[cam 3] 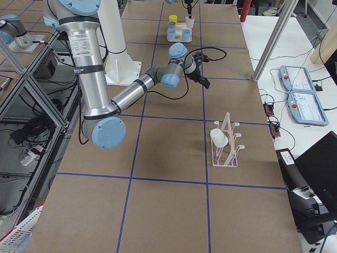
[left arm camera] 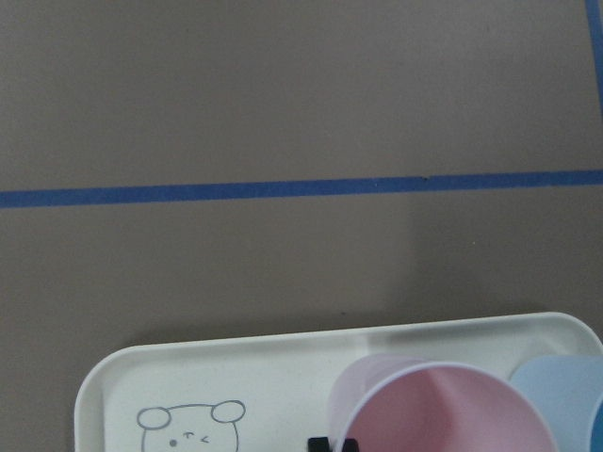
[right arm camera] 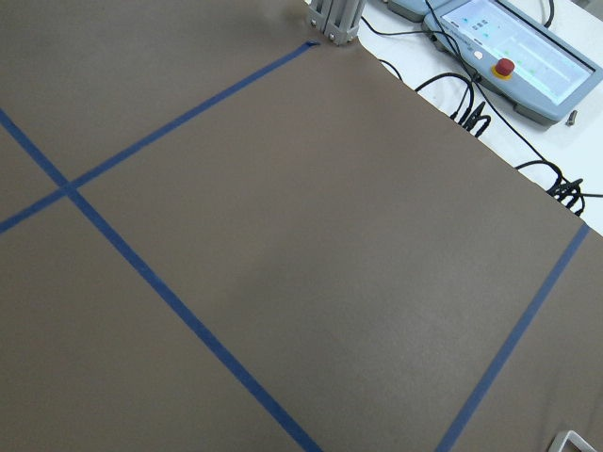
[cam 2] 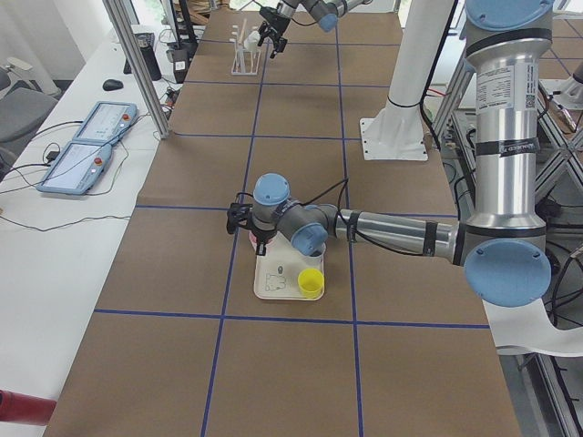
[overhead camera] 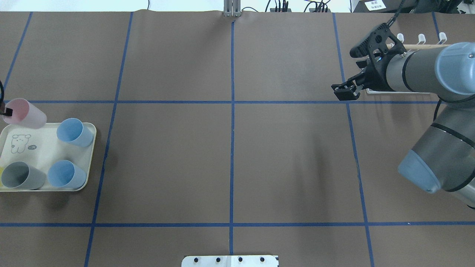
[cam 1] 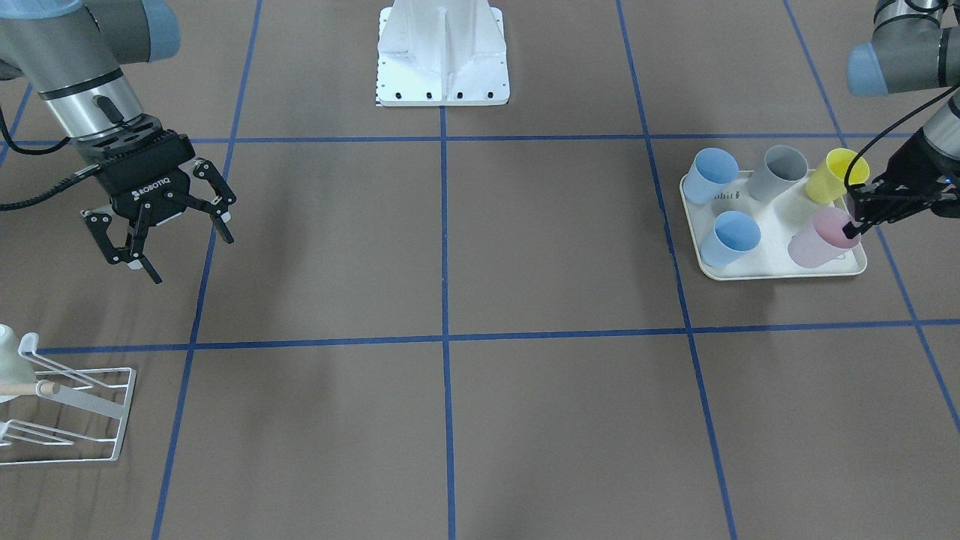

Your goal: Transfer IKEA cup to right arm and place on rack

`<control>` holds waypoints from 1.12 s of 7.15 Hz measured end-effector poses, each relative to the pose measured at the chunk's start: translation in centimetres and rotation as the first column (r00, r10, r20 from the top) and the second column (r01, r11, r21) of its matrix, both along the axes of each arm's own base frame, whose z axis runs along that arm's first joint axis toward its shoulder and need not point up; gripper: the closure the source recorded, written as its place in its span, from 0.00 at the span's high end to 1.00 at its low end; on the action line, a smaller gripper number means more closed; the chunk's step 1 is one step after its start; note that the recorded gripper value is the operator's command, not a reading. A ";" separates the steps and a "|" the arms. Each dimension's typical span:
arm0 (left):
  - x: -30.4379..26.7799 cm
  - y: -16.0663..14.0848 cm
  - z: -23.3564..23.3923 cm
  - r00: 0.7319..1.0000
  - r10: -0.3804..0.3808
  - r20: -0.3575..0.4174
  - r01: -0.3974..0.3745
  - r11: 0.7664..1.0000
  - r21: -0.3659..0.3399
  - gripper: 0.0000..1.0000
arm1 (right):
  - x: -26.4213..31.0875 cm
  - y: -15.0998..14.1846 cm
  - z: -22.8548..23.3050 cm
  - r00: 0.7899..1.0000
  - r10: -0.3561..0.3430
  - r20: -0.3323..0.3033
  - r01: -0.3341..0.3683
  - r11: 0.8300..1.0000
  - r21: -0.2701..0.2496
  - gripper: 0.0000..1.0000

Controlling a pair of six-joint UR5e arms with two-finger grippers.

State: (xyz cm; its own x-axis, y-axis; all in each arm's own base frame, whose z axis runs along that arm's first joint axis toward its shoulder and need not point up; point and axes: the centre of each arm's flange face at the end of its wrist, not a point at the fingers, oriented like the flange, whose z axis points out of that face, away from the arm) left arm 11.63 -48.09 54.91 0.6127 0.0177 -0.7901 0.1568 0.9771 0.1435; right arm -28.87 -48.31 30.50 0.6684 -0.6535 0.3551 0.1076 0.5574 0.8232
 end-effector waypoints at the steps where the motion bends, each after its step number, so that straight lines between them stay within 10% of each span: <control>1: -1.7 -1.5 -2.4 0.999 -0.027 -0.041 0.026 0.999 -0.026 0.00 | -0.6 -0.5 -1.3 1.000 -0.003 0.015 0.003 1.000 0.018 1.00; 8: 0.9 -5.9 -26.0 0.873 -0.153 -0.464 -0.057 0.912 -0.407 0.00 | -6.4 1.0 -9.1 0.937 -0.103 0.333 0.011 0.964 0.266 0.99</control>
